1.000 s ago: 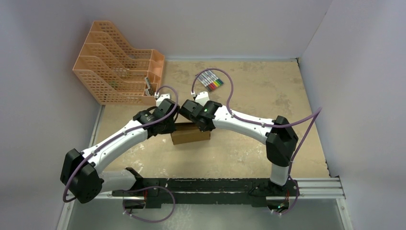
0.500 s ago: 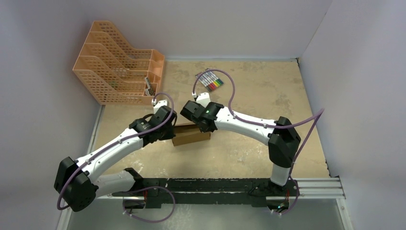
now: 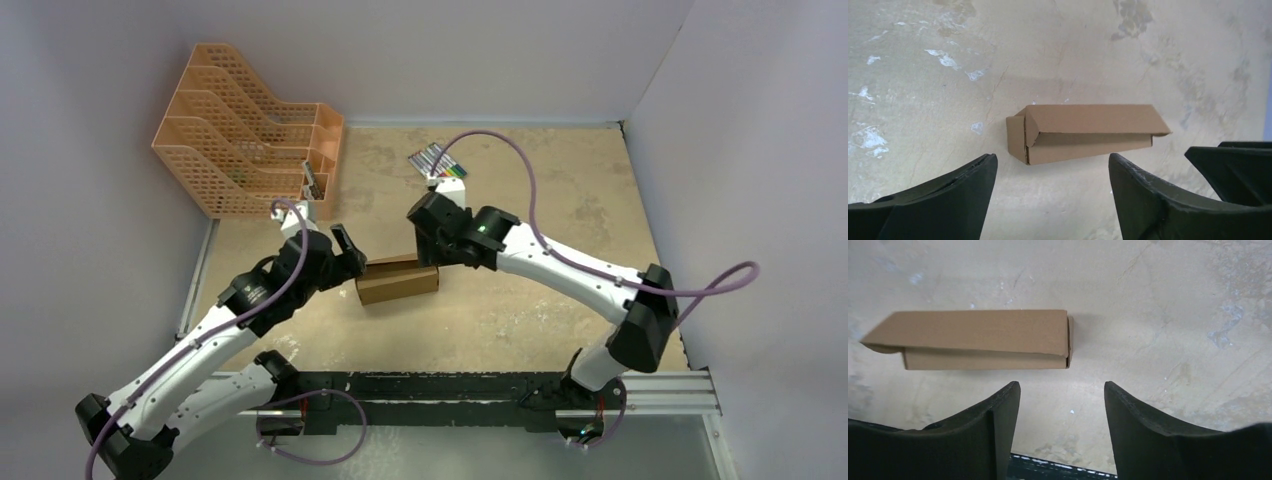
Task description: Fold the paper box
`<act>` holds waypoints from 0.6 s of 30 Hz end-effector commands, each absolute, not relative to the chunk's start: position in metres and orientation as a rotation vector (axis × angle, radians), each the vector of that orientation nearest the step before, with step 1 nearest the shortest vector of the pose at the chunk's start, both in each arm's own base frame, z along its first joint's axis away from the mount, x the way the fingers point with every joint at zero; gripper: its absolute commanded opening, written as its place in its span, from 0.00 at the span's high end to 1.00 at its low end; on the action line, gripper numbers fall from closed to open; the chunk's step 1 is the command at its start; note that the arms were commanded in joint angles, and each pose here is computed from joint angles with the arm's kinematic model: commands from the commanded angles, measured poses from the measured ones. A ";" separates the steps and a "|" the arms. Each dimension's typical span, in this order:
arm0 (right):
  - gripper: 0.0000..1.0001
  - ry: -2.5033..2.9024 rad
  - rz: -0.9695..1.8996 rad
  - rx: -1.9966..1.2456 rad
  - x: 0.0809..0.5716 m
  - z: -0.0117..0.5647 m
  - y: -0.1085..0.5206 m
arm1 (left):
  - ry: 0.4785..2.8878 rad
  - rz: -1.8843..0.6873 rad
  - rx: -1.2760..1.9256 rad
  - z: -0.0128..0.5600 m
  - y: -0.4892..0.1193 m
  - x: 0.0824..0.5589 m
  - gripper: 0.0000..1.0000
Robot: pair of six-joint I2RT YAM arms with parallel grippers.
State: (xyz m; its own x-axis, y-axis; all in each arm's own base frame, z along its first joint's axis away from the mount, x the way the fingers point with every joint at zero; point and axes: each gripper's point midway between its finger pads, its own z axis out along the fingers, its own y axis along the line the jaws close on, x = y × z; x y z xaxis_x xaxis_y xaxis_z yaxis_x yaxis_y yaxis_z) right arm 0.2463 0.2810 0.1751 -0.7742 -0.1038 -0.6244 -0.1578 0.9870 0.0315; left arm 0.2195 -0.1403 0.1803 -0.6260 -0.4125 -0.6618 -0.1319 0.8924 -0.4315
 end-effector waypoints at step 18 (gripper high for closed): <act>0.48 2.487 0.433 0.136 0.286 0.150 0.289 | 2.133 -0.328 -0.702 0.155 -0.123 0.244 0.44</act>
